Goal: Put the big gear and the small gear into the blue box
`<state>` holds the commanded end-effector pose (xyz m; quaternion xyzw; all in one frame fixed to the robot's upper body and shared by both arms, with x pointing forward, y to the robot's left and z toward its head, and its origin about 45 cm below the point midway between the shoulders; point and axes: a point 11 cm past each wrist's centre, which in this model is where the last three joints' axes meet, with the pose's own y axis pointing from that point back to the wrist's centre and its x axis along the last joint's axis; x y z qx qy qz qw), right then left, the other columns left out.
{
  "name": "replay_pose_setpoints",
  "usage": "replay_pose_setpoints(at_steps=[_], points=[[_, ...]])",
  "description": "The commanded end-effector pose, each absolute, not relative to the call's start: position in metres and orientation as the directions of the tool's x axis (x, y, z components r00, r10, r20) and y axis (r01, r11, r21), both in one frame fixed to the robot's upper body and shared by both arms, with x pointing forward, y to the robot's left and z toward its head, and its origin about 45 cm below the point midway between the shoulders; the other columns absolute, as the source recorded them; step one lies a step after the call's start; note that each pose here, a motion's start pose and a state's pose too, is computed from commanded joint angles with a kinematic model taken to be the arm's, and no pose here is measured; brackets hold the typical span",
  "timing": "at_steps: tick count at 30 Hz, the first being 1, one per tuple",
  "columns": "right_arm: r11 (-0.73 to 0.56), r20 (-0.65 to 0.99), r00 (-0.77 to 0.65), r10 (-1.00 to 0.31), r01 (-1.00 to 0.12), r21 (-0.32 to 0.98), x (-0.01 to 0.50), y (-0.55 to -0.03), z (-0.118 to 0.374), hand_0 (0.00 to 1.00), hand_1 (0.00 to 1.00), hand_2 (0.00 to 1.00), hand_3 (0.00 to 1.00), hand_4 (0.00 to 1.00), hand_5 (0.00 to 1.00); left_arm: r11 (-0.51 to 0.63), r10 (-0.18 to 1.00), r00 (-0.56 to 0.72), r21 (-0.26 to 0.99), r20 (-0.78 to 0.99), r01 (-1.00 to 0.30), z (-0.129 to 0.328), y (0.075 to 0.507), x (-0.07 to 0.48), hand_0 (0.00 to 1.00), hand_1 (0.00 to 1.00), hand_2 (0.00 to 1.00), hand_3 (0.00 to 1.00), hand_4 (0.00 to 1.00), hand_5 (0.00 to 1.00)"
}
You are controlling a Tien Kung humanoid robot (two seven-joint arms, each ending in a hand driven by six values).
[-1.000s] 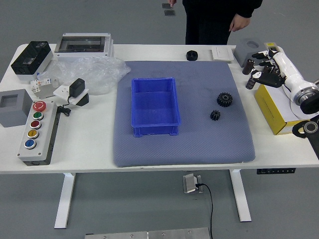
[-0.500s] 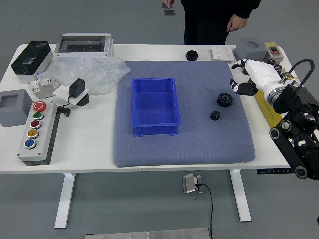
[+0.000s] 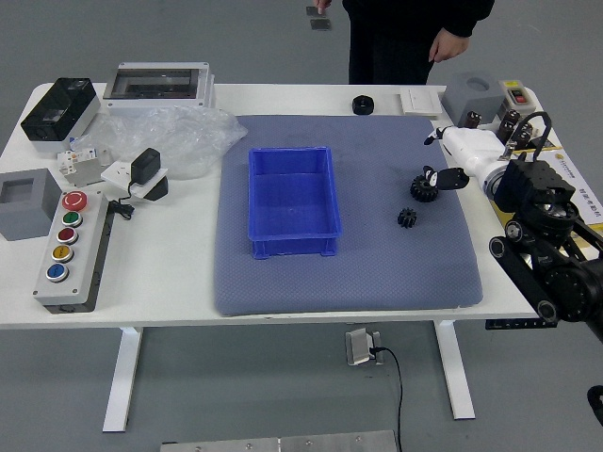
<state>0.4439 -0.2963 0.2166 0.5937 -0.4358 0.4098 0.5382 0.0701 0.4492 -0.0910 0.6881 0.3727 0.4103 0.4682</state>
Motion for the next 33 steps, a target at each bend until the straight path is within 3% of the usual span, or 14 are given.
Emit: replay_pose_setpoints(at_steps=[21,33], points=[[0.038,0.88,0.475,-0.004,-0.879,0.475,0.458,-0.307,0.172,0.866,0.779,0.882,0.909,0.639,0.208,-0.282,0.895,0.393,0.95,0.211,0.131,-0.092,0.448,0.07,0.831,0.793,0.795,0.765,0.669,0.357],[0.057,0.864,0.503,0.015,-0.864,0.501,0.462,-0.305,0.17,0.864,0.779,0.892,0.942,0.683,0.204,-0.284,0.893,0.396,0.949,0.212,0.134,-0.091,0.449,0.069,0.831,0.793,0.789,0.764,0.67,0.358]])
